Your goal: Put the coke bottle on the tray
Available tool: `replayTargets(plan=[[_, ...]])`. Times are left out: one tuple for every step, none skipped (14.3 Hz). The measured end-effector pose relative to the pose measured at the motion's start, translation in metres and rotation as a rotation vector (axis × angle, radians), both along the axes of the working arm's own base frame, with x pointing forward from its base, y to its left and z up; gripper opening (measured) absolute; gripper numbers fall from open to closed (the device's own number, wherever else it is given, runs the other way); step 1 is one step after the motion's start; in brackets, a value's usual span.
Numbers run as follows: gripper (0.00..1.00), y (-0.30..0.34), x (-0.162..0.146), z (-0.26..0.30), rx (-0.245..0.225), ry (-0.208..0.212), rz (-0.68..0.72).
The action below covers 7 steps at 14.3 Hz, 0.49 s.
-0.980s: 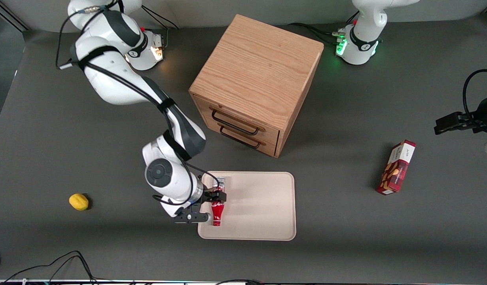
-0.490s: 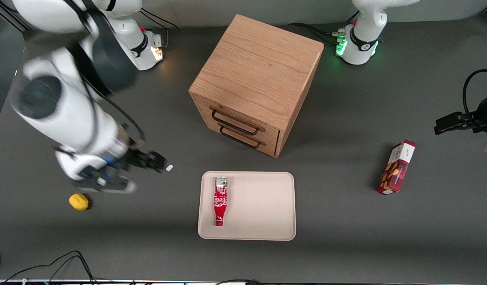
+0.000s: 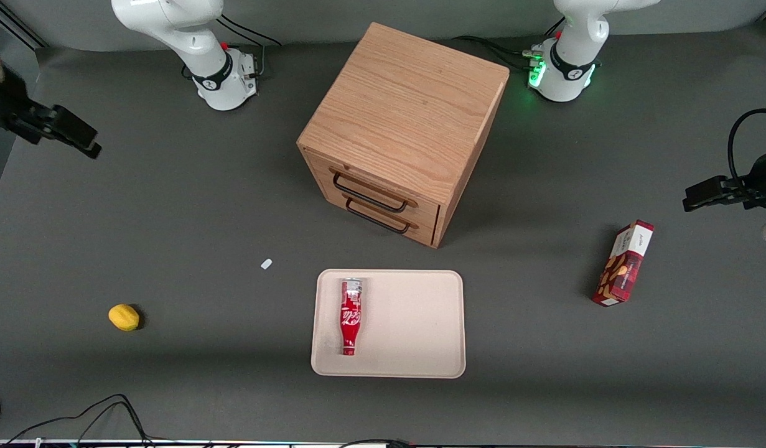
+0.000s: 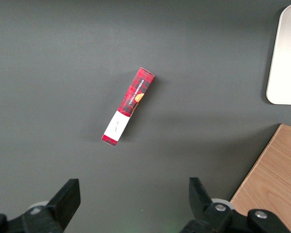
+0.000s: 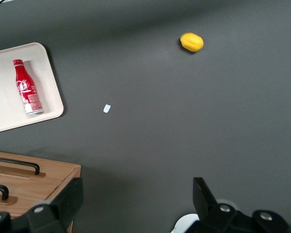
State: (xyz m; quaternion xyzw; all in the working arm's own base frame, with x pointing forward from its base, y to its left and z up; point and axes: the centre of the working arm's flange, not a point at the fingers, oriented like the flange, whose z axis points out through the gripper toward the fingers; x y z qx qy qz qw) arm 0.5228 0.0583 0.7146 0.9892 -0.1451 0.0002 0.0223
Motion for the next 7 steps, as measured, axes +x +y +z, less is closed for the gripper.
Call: replayTargets(plan=[[1.0, -0.015, -0.011, -0.008, 0.014, -0.013, -0.006], [1.0, -0.026, -0.023, -0.018, 0.023, -0.021, -0.012], [1.0, -0.032, -0.035, -0.029, 0.029, -0.023, -0.016], [1.0, -0.034, -0.045, -0.038, 0.032, -0.021, -0.015], [1.0, -0.032, -0.052, -0.044, 0.033, -0.019, -0.01], [1.0, -0.03, -0.054, -0.046, 0.033, -0.016, -0.004], [1.0, -0.028, -0.055, -0.046, 0.033, -0.016, 0.001]])
